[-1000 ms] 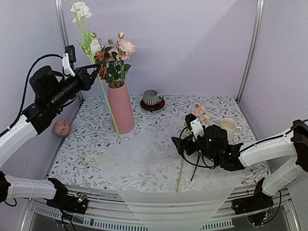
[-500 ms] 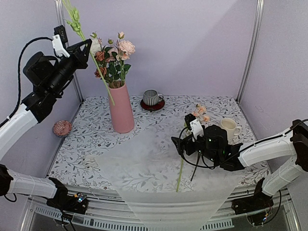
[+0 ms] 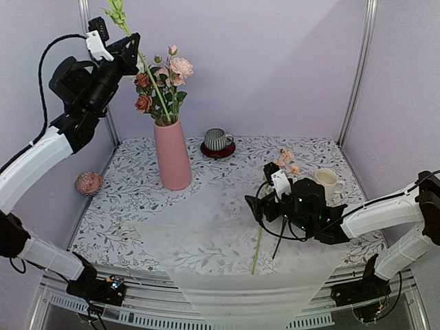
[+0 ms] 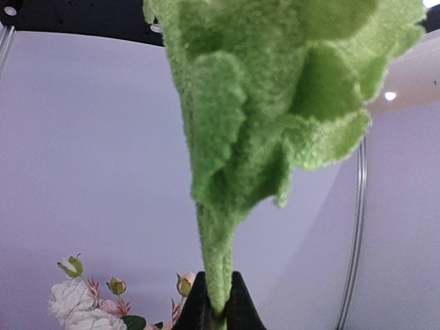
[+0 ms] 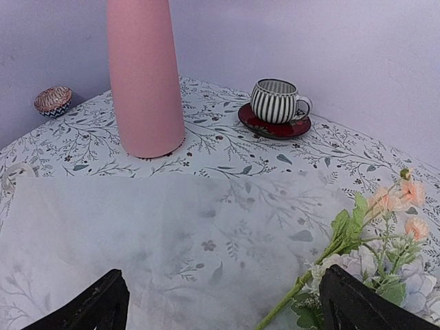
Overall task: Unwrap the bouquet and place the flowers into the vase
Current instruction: Place the fake flower in the vase.
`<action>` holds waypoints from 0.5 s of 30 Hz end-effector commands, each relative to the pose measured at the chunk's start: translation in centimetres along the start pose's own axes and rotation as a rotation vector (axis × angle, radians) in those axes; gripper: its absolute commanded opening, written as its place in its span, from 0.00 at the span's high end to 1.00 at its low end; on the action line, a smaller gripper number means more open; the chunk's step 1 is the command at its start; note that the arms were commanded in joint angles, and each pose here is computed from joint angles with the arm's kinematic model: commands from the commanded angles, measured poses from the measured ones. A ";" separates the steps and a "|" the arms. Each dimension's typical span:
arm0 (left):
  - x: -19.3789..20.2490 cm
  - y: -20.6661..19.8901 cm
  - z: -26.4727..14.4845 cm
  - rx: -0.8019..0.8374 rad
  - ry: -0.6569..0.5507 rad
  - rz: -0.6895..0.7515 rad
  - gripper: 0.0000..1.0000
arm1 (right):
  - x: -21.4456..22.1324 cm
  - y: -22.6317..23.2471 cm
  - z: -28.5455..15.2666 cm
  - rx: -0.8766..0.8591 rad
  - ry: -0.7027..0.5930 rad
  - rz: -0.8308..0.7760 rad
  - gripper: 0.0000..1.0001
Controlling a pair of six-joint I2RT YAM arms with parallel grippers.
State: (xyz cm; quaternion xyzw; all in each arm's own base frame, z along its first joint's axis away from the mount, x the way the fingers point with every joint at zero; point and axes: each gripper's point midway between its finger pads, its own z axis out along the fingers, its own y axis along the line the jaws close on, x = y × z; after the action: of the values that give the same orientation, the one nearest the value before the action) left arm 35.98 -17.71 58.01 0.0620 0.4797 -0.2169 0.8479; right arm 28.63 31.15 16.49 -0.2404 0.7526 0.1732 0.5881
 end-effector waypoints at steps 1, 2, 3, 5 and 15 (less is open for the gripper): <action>-0.4 0.8 1.1 -0.042 -0.016 0.099 1.00 | -1.5 -0.3 -0.4 0.012 -0.043 0.007 0.01; 0.4 0.7 1.4 -0.038 0.004 0.105 1.00 | -1.6 -0.4 -0.4 0.014 -0.044 0.006 0.01; 1.2 0.6 1.5 -0.031 0.024 0.110 1.00 | -1.6 -0.4 -0.4 0.014 -0.045 0.006 0.01; 2.9 0.4 1.8 -0.023 0.074 0.119 1.00 | -1.6 -0.3 -0.4 0.012 -0.045 0.007 0.01; 12.6 -0.6 1.5 -0.076 0.379 0.300 0.95 | -1.4 -0.3 -0.2 0.011 -0.038 0.003 0.01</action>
State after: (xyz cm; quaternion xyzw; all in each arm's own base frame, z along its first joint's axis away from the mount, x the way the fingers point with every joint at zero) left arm 41.29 -21.28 51.82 0.1152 0.5716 -0.1204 0.8034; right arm 28.62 31.11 16.72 -0.2417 0.7504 0.1723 0.5905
